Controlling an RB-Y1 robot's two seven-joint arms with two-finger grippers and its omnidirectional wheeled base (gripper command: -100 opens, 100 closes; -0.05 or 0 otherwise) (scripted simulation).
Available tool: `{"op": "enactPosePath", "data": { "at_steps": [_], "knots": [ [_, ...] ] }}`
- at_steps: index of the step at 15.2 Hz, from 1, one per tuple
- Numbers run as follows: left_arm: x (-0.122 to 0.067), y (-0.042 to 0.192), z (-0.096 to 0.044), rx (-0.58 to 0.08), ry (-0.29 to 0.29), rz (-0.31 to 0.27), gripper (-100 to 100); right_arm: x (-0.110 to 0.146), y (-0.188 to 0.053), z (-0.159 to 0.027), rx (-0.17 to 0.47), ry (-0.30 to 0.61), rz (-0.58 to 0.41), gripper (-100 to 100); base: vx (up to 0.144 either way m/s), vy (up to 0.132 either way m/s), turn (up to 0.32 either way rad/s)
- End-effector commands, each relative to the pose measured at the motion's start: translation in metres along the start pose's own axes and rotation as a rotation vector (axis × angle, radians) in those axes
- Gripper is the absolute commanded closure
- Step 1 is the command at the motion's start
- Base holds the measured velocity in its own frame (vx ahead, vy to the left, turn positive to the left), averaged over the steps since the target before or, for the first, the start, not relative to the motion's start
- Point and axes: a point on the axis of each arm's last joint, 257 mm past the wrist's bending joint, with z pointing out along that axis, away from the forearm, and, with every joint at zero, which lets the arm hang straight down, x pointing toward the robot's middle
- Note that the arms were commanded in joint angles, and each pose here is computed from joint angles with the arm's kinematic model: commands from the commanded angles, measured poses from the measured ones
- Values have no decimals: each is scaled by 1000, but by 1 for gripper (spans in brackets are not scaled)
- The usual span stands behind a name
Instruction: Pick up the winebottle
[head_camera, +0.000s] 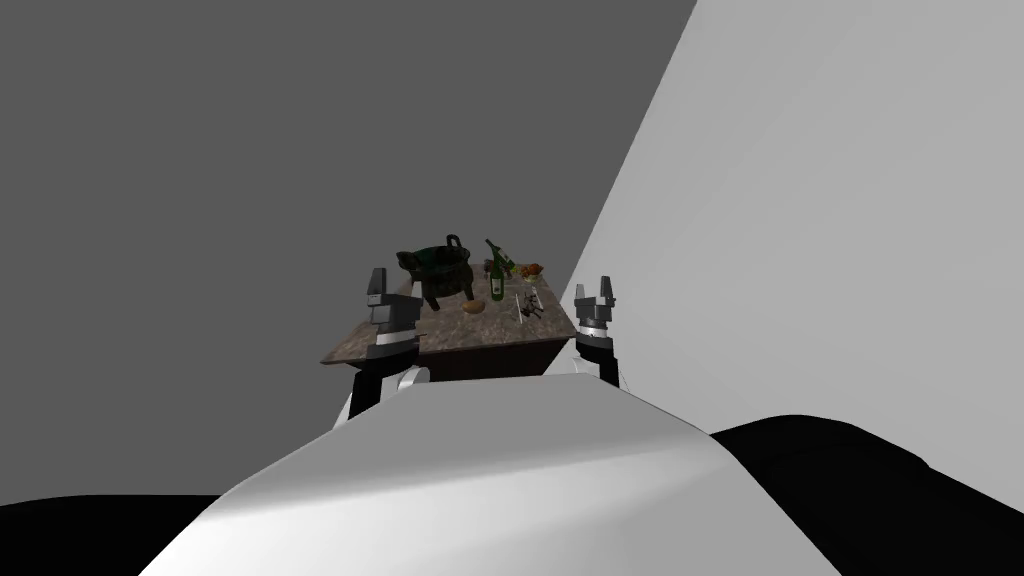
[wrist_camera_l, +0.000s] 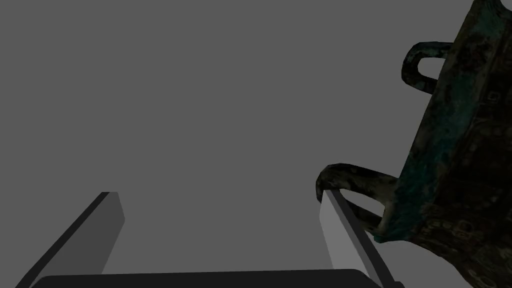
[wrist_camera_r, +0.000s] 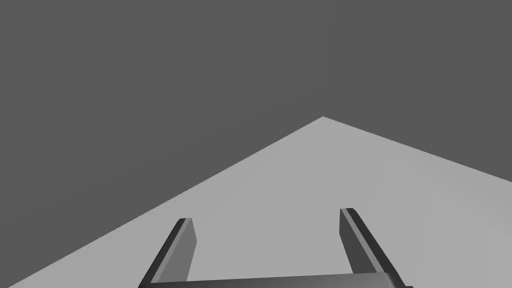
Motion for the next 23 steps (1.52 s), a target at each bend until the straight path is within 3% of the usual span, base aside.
{"op": "enactPosePath", "data": {
  "at_steps": [1,7,12,15,17,18,22,23],
  "knots": [
    [-1,9,3,-9,15,-9,-100,0,0,0,0,0,0,0,-106,-27,-63],
    [-12,38,18,-28,8,-58,-100,0,0,0,0,0,0,0,-188,-72,-106],
    [-24,57,29,-37,-16,-98,-100,0,0,0,0,0,0,0,-92,-55,-103],
    [-36,72,43,-38,-43,-125,-100,0,0,0,0,0,0,0,-95,-82,-115],
    [-38,78,44,-46,-54,-146,-100,0,0,0,0,0,0,0,-75,-57,-58],
    [-44,84,53,-40,-69,-162,-100,0,0,0,0,0,0,0,-61,-50,-105],
    [-55,100,61,-52,-104,-201,-100,0,0,0,0,0,0,0,-60,-56,-89],
    [-63,108,69,-52,-125,-213,-100,0,0,0,0,0,0,0,-53,-66,-88]
  ]
}}
